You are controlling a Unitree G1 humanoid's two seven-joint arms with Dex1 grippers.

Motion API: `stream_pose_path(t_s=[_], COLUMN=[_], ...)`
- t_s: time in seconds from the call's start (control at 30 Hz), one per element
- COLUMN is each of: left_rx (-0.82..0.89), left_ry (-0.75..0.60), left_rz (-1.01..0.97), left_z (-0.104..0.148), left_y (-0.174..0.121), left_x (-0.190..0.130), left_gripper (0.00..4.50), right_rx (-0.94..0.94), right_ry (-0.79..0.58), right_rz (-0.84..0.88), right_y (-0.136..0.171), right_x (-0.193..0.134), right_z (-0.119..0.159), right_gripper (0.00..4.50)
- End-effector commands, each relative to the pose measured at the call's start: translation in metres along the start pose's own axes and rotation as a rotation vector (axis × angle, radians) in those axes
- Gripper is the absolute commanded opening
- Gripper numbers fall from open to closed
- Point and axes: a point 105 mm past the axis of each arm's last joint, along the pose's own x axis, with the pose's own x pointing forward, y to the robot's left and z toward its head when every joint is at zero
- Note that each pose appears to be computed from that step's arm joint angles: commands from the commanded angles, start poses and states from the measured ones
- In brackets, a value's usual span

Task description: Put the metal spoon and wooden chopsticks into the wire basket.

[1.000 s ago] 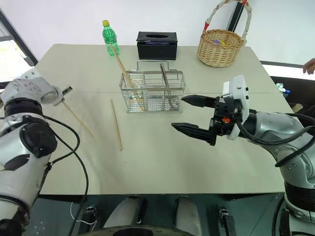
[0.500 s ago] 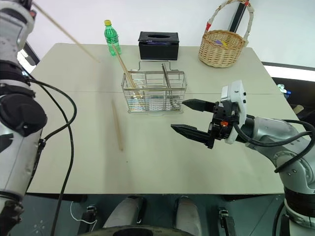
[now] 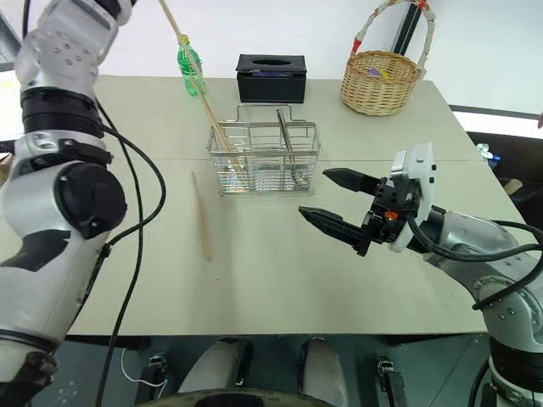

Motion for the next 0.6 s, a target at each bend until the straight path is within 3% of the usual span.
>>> stream_pose_path(t_s=[0.03, 0.4, 0.6], left_rx=[0.052, 0.233, 0.219], left_ry=[-0.034, 0.051, 0.111], left_rz=[-0.077, -0.169, -0.162], left_z=[0.002, -0.065, -0.092], left_y=[-0.022, -0.037, -0.034], left_x=[-0.002, -0.035, -0.051], left_gripper=[0.04, 0.04, 0.04], right_rx=[-0.047, -0.047, -0.045], right_ry=[-0.048, -0.065, -0.071], right_rz=[-0.012, -0.053, -0.062], right_y=[0.004, -0.004, -0.008], right_x=[-0.003, -0.003, -0.001], right_z=[0.012, 0.015, 0.018], right_gripper=[4.5, 4.5, 4.5])
